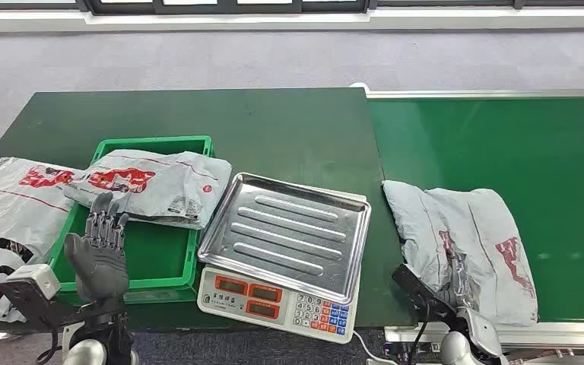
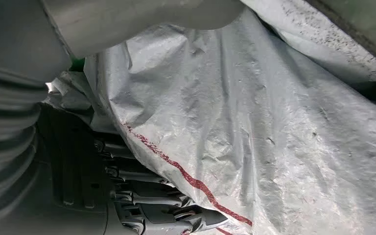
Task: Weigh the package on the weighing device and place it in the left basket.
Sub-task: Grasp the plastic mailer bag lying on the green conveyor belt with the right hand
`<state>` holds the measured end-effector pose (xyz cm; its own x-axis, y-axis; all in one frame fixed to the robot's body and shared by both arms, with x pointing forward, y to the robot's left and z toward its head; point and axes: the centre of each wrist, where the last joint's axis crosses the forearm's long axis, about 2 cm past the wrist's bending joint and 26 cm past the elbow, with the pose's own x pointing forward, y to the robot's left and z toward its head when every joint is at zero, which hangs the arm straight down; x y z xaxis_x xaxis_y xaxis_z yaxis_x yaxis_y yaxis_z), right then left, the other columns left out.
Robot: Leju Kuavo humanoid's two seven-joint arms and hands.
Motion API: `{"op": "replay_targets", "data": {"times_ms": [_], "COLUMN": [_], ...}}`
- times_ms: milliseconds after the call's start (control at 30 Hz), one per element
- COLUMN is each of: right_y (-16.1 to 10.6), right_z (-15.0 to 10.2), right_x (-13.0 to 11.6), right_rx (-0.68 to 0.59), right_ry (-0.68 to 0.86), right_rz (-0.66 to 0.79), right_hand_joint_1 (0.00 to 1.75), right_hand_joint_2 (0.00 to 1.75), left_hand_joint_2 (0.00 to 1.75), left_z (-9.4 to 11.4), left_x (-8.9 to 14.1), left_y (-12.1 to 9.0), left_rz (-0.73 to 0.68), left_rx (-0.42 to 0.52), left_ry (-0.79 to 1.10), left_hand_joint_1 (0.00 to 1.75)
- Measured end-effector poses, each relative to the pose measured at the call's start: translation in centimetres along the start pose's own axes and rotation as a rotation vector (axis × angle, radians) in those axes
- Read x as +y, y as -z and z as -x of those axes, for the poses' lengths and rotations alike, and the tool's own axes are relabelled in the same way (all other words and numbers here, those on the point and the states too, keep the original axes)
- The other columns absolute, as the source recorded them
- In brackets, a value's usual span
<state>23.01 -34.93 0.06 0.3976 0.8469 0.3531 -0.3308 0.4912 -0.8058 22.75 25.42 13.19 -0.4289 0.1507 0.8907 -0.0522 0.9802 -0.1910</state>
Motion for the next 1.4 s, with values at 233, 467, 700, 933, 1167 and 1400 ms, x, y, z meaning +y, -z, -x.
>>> {"op": "replay_targets", "data": {"times_ms": [233,467,700,933,1167,1400], "right_y": [-0.1,-0.4,-0.4,-0.5,-0.9,-3.7], "right_z": [-0.1,-0.1,-0.5,-0.9,-1.1,-2.4], "right_x": [0.0,0.3,0.2,0.0,0.1,-2.3], "right_rx": [-0.003,-0.01,-0.022,-0.031,-0.058,-0.334], "right_ry": [0.002,-0.016,-0.025,-0.018,-0.026,0.209], "right_rz": [0.003,0.0,0.011,0.021,0.057,0.597], "right_hand_joint_1": [0.0,1.75,1.75,1.75,1.75,1.75], "right_hand_joint_2": [1.75,1.75,1.75,1.75,1.75,1.75], "left_hand_joint_2": [0.0,0.0,0.0,0.0,0.0,0.0], "left_z": [0.0,-0.1,-0.2,-0.3,-0.4,-0.7], "left_x": [0.0,0.1,0.1,0.1,0.0,-0.2], "left_y": [-0.2,-0.4,-0.4,-0.4,-0.5,-1.5], "left_rz": [-0.001,-0.002,-0.002,-0.001,-0.001,-0.018], "left_rx": [0.003,0.005,0.003,0.001,0.005,0.0], "left_ry": [0.001,0.002,0.001,0.001,-0.001,0.006], "left_hand_joint_1": [0.0,0.0,0.0,0.0,0.0,0.0]}}
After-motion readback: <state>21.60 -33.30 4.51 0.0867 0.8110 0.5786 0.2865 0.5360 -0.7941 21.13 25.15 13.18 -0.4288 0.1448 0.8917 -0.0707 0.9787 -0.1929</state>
